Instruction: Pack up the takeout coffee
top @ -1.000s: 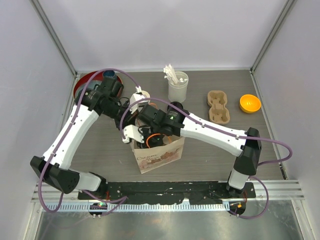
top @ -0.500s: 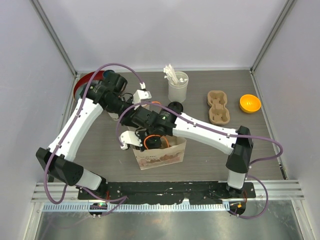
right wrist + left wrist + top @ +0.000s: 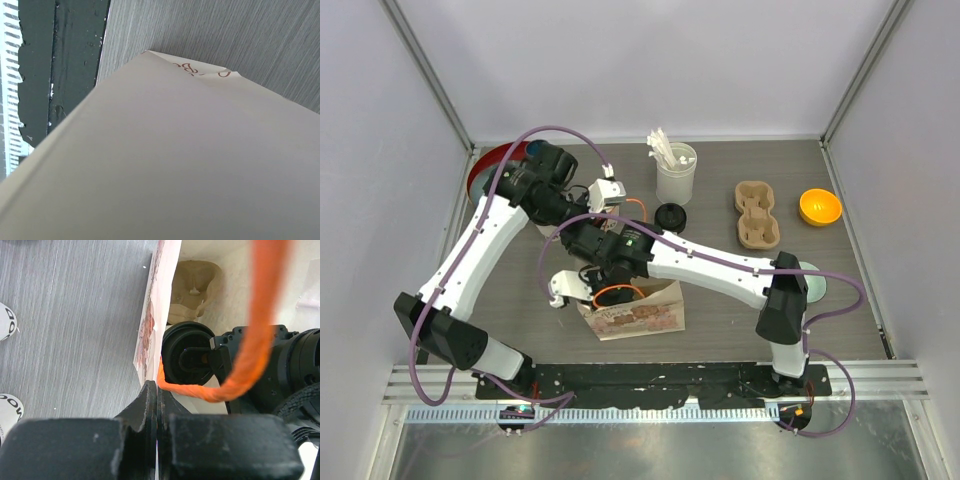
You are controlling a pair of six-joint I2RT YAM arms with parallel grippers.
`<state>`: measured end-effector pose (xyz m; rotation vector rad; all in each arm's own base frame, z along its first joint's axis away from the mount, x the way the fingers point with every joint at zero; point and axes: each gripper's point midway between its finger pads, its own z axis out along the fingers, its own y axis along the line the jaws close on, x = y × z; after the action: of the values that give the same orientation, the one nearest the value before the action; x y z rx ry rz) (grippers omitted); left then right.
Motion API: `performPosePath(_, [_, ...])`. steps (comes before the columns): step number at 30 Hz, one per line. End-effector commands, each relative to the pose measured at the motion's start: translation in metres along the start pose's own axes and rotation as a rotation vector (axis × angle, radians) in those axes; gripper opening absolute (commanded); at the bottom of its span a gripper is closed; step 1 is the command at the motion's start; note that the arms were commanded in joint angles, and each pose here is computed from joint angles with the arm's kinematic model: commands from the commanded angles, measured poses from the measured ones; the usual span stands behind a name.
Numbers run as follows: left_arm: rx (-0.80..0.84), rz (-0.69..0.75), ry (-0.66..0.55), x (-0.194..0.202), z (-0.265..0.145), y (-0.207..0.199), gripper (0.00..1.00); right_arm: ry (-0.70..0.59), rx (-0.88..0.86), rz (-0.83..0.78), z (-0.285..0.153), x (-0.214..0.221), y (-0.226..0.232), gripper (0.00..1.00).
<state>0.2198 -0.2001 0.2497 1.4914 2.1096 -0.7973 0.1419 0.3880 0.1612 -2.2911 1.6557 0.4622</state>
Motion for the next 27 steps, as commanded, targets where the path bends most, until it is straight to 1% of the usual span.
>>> performPosePath(1, [0.139, -0.071, 0.064, 0.016, -0.013, -0.051, 0.0, 0.073, -0.017, 0.062, 0.016, 0.018, -0.007, 0.01])
performPosePath(3, [0.136, -0.069, 0.06, 0.015, -0.013, -0.05, 0.0, 0.078, -0.014, 0.066, 0.016, 0.02, -0.008, 0.02])
performPosePath(6, [0.133, -0.065, 0.05, 0.013, -0.015, -0.051, 0.0, 0.085, -0.014, 0.071, 0.018, 0.021, -0.007, 0.06])
performPosePath(9, [0.135, -0.068, 0.057, 0.014, -0.013, -0.049, 0.0, 0.081, 0.014, 0.089, 0.016, 0.02, -0.012, 0.2])
performPosePath(10, [0.136, -0.072, 0.062, 0.015, -0.012, -0.049, 0.0, 0.068, 0.027, 0.093, 0.012, 0.017, -0.013, 0.27])
performPosePath(13, [0.131, -0.071, 0.07, 0.018, -0.012, -0.048, 0.0, 0.021, 0.067, 0.093, 0.0, 0.006, -0.018, 0.38])
performPosePath(18, [0.11, -0.063, 0.08, 0.019, -0.013, -0.045, 0.0, -0.128, 0.182, 0.085, -0.039, -0.021, -0.027, 0.47])
performPosePath(19, [0.11, -0.062, 0.081, 0.019, -0.013, -0.045, 0.0, -0.146, 0.198, 0.083, -0.043, -0.022, -0.027, 0.5])
performPosePath(20, [0.109, -0.065, 0.084, 0.02, -0.012, -0.044, 0.0, -0.205, 0.235, 0.074, -0.057, -0.032, -0.029, 0.52])
performPosePath(21, [0.108, -0.065, 0.088, 0.02, -0.011, -0.043, 0.0, -0.229, 0.251, 0.072, -0.062, -0.035, -0.03, 0.56])
performPosePath(22, [0.106, -0.067, 0.091, 0.021, -0.011, -0.042, 0.0, -0.261, 0.265, 0.068, -0.064, -0.039, -0.031, 0.58])
performPosePath(23, [0.11, -0.07, 0.095, 0.021, -0.009, -0.041, 0.0, -0.298, 0.28, 0.058, -0.076, -0.043, -0.028, 0.59])
performPosePath(24, [0.11, -0.073, 0.096, 0.021, -0.009, -0.041, 0.0, -0.317, 0.286, 0.053, -0.08, -0.045, -0.028, 0.63])
performPosePath(27, [0.111, -0.076, 0.097, 0.02, -0.009, -0.04, 0.0, -0.377, 0.315, 0.044, -0.092, -0.051, -0.026, 0.67])
